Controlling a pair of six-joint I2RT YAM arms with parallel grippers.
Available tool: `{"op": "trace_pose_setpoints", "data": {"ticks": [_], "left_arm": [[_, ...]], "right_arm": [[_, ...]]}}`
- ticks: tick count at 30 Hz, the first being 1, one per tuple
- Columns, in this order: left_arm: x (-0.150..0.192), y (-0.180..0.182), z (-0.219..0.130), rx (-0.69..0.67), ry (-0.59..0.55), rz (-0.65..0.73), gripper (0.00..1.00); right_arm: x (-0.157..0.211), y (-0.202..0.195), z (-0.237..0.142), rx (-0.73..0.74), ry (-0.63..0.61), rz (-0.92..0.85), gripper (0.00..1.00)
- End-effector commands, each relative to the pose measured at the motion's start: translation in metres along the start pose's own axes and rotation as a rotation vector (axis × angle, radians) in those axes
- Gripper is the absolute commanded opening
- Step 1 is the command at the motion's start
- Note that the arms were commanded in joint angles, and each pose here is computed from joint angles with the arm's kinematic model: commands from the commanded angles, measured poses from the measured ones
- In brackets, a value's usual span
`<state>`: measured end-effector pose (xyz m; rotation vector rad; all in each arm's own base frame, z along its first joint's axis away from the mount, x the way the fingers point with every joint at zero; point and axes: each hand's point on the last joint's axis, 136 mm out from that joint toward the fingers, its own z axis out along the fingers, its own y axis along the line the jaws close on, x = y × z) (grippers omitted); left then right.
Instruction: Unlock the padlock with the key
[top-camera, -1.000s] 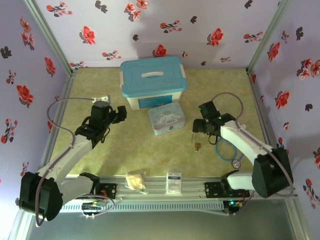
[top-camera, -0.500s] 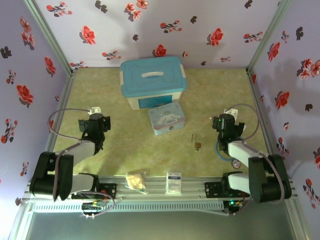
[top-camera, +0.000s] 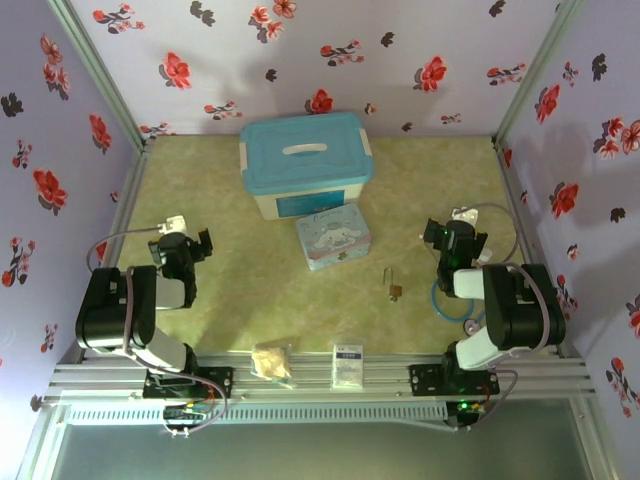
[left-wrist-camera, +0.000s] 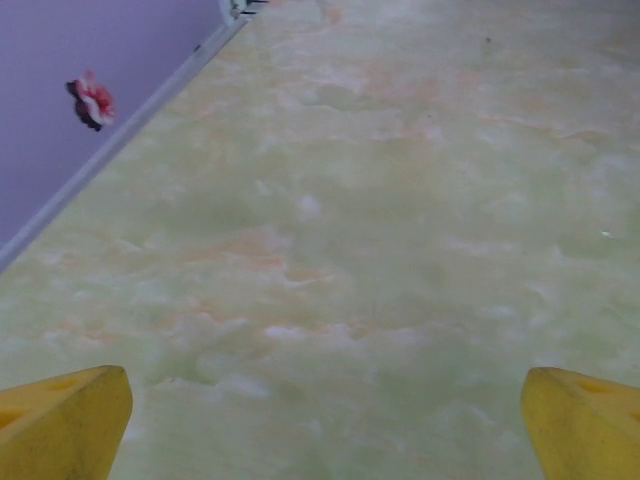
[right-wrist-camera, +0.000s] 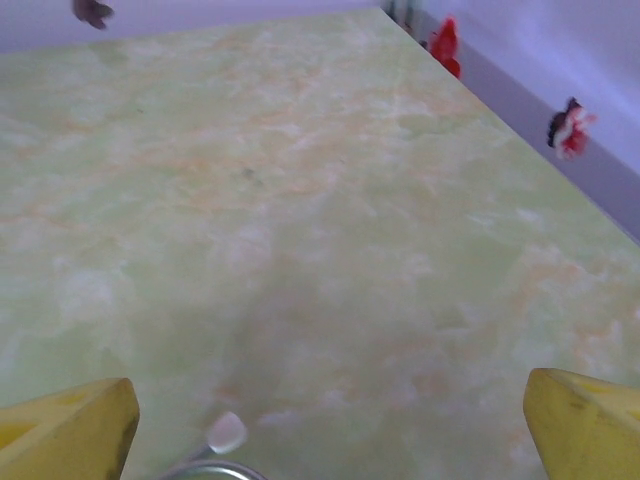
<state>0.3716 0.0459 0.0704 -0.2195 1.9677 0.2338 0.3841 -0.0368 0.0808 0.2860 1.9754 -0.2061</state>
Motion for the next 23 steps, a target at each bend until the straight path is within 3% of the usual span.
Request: {"op": "trace_pose_setpoints", "data": {"ticks": [1, 3, 5, 23], "left_arm": [[-0.0329, -0.0116, 0.0051, 0.043, -0.088, -0.009, 1.0], [-0.0325, -0.0106, 0.0052, 0.029, -0.086, -0.004, 1.0], [-0.0334, -0.0106, 0.0047, 0.004, -0.091, 0.008, 1.0], [-0.0336, -0.0115, 0.0041, 0.001, -0.094, 0.012, 1.0]], "right_arm": [[-0.0103, 0.013, 0.0034, -0.081, -0.035, 0.012, 0.99], [-0.0118, 0.0126, 0.0027, -0.086, -0.089, 0.02, 0.99], [-0.0069, 0.0118, 0.0037, -0.08, -0.036, 0.015, 0.99], [-0.0093, 0.0122, 0.0037, -0.104, -0.055, 0.024, 0.99]]}}
